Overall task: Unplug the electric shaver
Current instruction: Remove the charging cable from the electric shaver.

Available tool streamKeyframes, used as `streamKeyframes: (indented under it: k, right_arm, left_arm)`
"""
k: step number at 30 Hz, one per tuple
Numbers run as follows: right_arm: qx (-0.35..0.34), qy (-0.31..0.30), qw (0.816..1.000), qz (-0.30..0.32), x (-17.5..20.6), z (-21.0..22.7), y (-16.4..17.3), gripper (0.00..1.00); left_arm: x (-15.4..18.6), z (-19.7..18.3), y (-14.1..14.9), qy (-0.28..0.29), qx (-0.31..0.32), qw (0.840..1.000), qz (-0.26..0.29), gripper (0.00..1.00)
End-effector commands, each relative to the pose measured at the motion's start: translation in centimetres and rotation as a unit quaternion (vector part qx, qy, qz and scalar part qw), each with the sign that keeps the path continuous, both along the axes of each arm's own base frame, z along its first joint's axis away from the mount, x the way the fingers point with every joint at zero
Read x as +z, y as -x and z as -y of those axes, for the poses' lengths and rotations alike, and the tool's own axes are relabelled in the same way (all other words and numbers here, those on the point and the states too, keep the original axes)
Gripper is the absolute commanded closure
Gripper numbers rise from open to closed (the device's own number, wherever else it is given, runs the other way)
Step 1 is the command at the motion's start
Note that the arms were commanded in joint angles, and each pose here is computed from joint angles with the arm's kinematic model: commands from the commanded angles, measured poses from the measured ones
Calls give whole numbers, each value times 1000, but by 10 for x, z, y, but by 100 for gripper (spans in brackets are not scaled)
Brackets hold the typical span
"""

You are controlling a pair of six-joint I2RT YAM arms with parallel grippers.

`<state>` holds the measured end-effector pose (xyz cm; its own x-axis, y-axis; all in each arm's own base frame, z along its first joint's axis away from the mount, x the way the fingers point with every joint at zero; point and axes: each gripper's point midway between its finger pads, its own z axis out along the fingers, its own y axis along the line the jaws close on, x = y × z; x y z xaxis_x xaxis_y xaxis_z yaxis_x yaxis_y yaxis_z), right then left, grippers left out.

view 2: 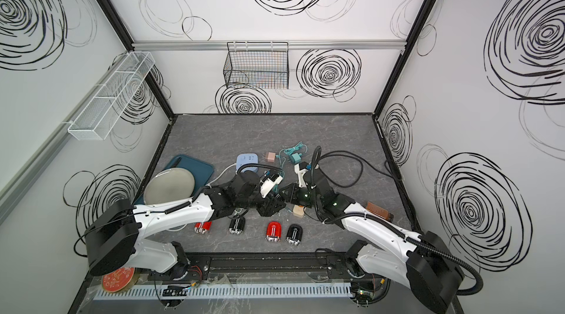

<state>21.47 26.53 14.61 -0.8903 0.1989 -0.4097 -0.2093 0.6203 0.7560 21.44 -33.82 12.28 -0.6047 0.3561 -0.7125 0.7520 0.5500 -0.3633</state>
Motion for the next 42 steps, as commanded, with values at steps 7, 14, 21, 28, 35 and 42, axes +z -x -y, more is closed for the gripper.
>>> streamKeyframes:
  k: [7,14,21,28,35,42]
  right_arm:
    - [-41,-101,992,-57,8,11,-11,98]
    - [-42,-44,997,-40,7,18,-13,98]
    - [-39,58,997,41,22,17,-17,99]
    - [-49,19,998,31,22,16,-19,99]
    - [-22,-111,993,-17,36,11,-15,99]
    - [-19,-83,996,-20,36,15,-15,99]
  left_arm:
    - [-15,-13,0,-27,11,1000,5,55]
    - [-17,-14,1,-22,15,1000,3,55]
    - [-21,-12,1,-25,12,1000,-2,56]
    - [-25,-14,3,-30,13,999,-5,57]
    - [-28,-22,5,-34,20,999,-2,57]
    - [-30,-22,6,-31,22,999,-6,58]
